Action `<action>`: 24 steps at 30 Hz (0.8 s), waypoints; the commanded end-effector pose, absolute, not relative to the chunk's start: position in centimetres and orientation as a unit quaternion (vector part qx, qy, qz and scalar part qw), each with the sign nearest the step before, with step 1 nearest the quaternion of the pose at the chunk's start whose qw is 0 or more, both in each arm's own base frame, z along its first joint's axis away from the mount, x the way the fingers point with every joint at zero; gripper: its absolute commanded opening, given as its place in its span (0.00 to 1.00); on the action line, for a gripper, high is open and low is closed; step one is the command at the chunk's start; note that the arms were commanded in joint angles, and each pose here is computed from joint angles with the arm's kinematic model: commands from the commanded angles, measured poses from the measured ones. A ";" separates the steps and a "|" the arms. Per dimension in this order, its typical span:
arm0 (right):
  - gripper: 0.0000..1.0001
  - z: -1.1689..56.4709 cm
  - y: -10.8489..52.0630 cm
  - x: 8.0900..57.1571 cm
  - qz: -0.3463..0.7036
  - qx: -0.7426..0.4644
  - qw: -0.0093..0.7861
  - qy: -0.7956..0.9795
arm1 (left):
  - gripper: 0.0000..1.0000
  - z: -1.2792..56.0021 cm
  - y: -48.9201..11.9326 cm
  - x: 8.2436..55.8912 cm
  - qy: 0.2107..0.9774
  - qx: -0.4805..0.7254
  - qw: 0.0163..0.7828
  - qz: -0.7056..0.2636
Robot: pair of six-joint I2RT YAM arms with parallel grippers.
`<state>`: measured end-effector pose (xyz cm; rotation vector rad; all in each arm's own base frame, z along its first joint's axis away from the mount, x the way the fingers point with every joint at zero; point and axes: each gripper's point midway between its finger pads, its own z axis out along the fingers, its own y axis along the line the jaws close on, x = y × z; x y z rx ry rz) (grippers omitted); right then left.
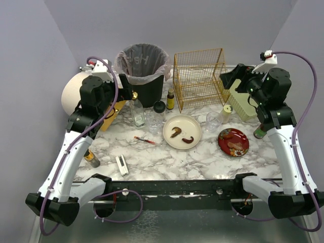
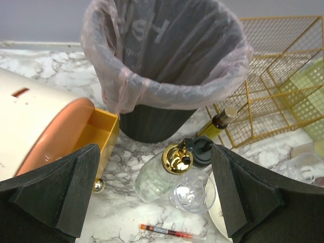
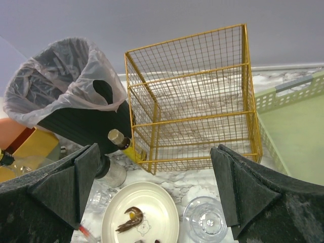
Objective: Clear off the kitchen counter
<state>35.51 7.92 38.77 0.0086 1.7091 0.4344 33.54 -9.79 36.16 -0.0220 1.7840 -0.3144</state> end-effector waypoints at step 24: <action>1.00 28.0 36.0 33.3 0.286 -0.209 0.564 0.746 | 0.99 38.3 -6.9 31.9 0.757 -0.128 0.629 -0.120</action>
